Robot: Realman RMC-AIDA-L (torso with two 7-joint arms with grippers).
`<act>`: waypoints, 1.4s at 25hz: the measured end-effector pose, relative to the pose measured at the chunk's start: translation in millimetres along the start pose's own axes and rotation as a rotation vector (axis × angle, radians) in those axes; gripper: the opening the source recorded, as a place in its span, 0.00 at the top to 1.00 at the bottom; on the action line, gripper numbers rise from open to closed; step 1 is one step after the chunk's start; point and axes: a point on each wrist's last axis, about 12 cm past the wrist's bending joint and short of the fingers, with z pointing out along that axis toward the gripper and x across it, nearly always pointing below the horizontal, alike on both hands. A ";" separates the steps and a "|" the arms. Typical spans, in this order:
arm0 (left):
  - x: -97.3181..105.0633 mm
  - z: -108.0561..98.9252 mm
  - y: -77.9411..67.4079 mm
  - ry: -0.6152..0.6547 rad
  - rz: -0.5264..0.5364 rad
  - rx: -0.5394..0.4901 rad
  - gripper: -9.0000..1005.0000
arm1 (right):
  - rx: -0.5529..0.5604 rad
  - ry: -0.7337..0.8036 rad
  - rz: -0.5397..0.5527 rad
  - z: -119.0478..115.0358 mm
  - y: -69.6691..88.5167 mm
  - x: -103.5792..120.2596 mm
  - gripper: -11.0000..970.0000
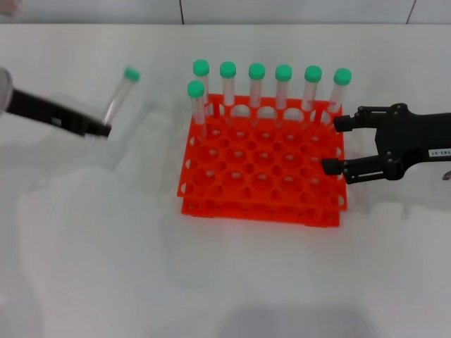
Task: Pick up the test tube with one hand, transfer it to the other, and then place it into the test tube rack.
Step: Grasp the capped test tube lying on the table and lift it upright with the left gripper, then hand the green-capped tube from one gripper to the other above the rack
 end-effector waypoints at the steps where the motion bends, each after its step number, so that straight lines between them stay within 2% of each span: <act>1: -1.9 -3.5 0.6 -0.043 0.004 0.011 0.80 | 0.001 -0.003 0.000 0.1 0.0 -0.1 0.14; 6: -14.1 -18.1 3.2 -0.284 0.072 0.059 0.80 | 0.009 -0.014 0.000 0.2 -0.8 -1.0 0.14; 14: -29.3 -11.5 -3.3 -0.462 0.148 0.122 0.80 | 0.005 -0.039 -0.002 1.3 -0.2 -0.3 0.14; 20: -41.8 2.5 -16.5 -0.502 0.184 0.197 0.80 | 0.003 -0.050 0.000 -0.3 1.2 2.1 0.14; 25: -45.0 15.5 -36.2 -0.512 0.262 0.258 0.80 | 0.004 -0.053 -0.008 -1.9 1.9 2.2 0.14; 30: -40.8 25.2 -51.2 -0.529 0.380 0.319 0.80 | 0.009 -0.071 -0.025 -5.1 1.5 1.7 0.15; 35: -32.1 32.6 -54.3 -0.537 0.419 0.351 0.80 | 0.012 -0.106 -0.028 -11.6 3.2 3.1 0.15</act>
